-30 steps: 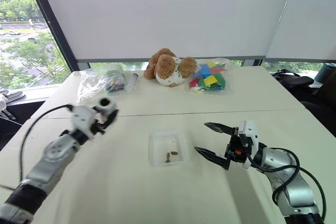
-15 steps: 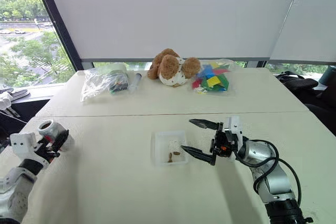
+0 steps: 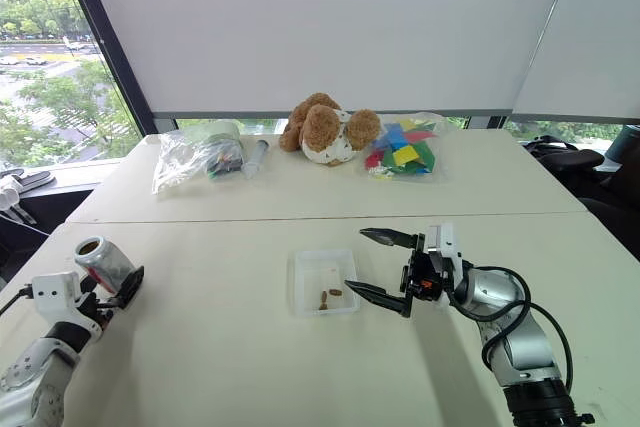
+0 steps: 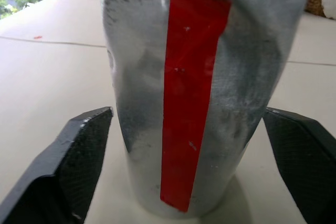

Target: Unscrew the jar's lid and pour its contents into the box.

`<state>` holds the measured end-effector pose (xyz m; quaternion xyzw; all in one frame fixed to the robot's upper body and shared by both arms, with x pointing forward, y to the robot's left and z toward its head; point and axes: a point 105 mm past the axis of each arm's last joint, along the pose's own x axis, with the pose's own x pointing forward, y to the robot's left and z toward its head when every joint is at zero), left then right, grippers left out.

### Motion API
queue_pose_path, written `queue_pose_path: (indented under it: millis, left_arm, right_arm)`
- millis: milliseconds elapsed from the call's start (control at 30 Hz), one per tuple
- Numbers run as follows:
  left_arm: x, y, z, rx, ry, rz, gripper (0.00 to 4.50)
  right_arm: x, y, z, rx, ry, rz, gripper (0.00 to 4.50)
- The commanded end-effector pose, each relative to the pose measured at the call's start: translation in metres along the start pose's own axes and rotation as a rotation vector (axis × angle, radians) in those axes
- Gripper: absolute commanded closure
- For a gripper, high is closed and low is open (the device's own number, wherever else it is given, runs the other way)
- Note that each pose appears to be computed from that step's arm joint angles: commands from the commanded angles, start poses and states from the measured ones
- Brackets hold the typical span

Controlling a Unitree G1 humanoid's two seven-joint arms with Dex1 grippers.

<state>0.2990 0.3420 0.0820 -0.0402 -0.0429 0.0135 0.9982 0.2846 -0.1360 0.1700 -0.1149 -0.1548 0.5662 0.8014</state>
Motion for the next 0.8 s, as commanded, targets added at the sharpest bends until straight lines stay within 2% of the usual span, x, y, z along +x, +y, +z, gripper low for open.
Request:
queue_pose_path:
  millis: [33,300,367,500,667,800]
  left_arm:
    - [-0.007,0.004,0.021,0.057,-0.042,-0.018,0.06]
    - [-0.039,0.019,0.019,0.187,0.067,-0.072,0.06]
    - [-0.05,0.017,0.025,0.273,0.113,-0.17,0.06]
    - [-0.083,-0.008,0.044,0.599,0.253,-0.54,0.06]
    - [-0.096,-0.031,0.063,0.685,0.272,-0.702,0.06]
    - [-0.097,-0.029,0.069,0.665,0.274,-0.686,0.06]
  right_arm:
    - [-0.007,-0.001,0.01,-0.039,0.006,-0.007,0.0]
    - [-0.039,-0.001,0.011,-0.024,0.107,-0.073,0.0]
    - [-0.054,-0.002,0.014,-0.037,0.147,-0.105,0.0]
    - [-0.094,0.001,0.025,-0.072,0.281,-0.11,0.0]
    - [-0.118,0.002,0.028,-0.075,0.38,-0.074,0.0]
    - [-0.125,0.001,0.026,-0.08,0.409,-0.057,0.0]
